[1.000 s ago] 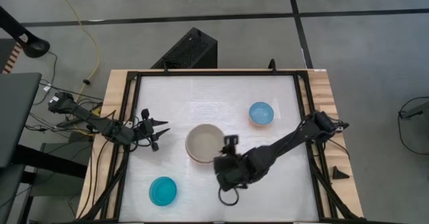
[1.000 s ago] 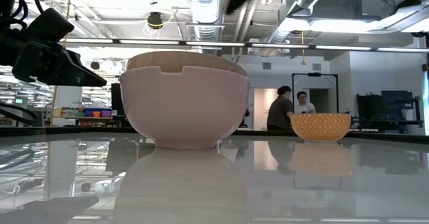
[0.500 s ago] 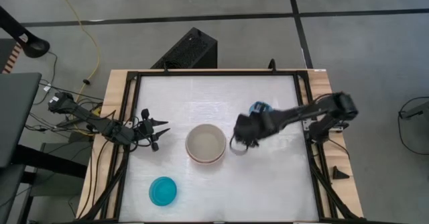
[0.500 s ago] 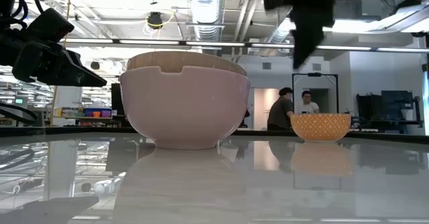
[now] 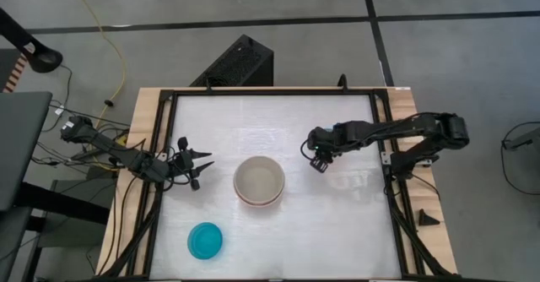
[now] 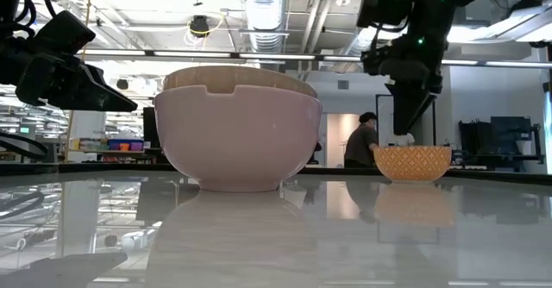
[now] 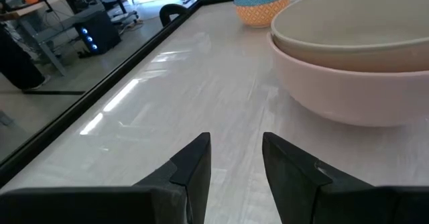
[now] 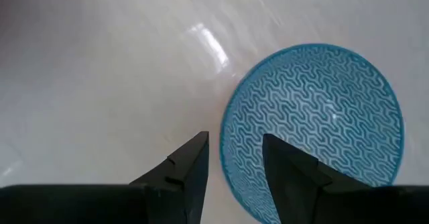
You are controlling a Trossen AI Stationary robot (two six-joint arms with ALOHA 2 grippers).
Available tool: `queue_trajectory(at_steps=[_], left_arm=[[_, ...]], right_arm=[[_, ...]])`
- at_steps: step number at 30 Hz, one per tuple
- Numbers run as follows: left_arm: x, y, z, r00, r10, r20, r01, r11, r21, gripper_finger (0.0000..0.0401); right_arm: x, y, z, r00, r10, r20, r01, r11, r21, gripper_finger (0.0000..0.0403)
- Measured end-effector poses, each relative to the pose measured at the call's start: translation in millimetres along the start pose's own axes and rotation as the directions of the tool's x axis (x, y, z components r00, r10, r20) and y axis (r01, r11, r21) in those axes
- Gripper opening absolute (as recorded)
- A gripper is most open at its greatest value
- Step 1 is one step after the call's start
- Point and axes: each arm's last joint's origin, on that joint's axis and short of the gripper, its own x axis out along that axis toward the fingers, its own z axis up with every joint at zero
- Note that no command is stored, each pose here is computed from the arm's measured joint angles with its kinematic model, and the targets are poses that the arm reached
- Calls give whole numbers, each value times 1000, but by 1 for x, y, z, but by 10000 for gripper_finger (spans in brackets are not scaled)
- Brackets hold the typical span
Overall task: Nest bowls inside each other
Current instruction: Stack the blue patterned bowl on the white bowl
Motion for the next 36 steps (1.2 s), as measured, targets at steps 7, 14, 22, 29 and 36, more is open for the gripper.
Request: queue_trajectory(at_steps=[7,14,22,29,36], left_arm=[[0,0,0,1000,0,0,0,1000,0,125],[0,0,0,1000,0,1,0,1000,-1,125],[0,0,0,1000,0,1,0,1000,-1,125],[0,0,0,1000,0,1,0,1000,-1,125],[0,0,0,1000,0,1,0,1000,-1,125]], right_arm=[[18,9,6,1000,24,-8,-24,1000,4,171],[45,13,5,995,-32,-97,34,999,18,171],[64,16,2,985,-96,-140,96,995,-6,154],[61,15,3,985,-119,-127,121,993,6,84],[51,17,12,984,-136,-115,138,990,3,42]])
